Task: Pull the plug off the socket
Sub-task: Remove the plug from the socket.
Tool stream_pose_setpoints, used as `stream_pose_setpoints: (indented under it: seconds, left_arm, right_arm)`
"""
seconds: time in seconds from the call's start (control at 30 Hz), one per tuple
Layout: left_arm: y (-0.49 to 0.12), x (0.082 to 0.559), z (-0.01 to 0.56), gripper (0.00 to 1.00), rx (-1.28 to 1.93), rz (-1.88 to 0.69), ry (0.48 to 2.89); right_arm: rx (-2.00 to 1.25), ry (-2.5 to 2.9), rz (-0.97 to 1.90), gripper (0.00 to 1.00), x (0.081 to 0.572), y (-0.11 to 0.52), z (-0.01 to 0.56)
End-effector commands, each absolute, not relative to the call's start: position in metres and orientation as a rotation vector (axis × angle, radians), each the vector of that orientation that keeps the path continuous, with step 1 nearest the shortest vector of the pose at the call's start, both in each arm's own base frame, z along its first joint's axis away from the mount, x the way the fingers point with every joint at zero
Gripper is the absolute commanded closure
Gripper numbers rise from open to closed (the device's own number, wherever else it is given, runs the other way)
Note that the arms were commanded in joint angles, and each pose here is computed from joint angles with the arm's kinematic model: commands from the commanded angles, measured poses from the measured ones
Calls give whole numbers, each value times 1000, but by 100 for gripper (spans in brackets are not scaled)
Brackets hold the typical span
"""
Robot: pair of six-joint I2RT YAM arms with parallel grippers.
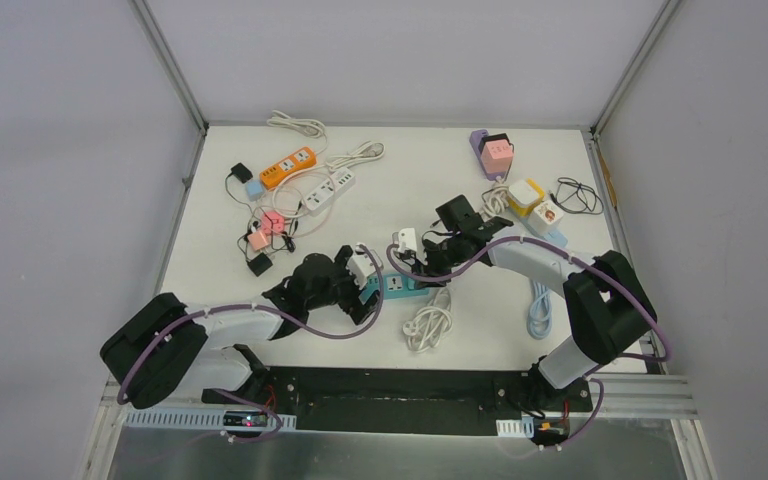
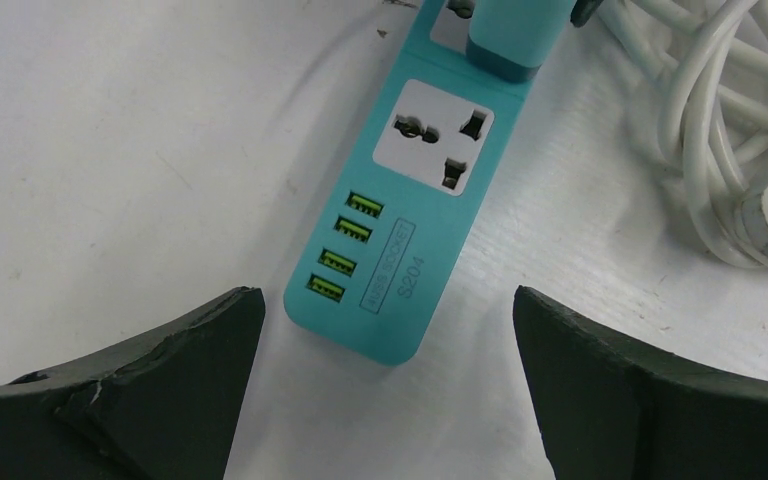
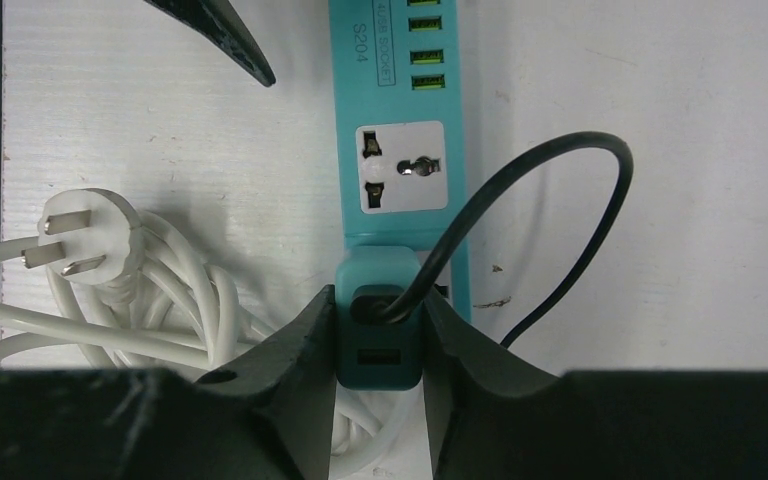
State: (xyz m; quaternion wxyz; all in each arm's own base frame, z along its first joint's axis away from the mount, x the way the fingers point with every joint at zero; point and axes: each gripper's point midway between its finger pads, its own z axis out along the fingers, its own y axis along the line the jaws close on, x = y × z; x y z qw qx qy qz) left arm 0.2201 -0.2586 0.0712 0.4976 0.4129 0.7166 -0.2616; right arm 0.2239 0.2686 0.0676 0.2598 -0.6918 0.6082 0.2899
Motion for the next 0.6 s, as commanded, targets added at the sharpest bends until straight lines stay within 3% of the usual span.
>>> stream_pose_setpoints:
  seconds: [0.0, 0.1, 0.13, 0.57]
  left_arm:
    - [-282, 227, 93, 2, 1058, -687, 1613]
    - [-286, 228, 92, 2, 1049, -701, 1602]
    - [-287, 228, 92, 3, 1043, -710, 1600]
    - [-297, 230, 70, 16, 1035, -770, 1618]
  right_arm:
    - [-1905, 1641, 825, 82, 212, 267, 62]
    - [-1915, 1632, 845, 92, 209, 266, 62]
    - [-1920, 1625, 854, 100, 208, 266, 62]
    - [-1966, 1560, 929, 100, 198, 261, 65]
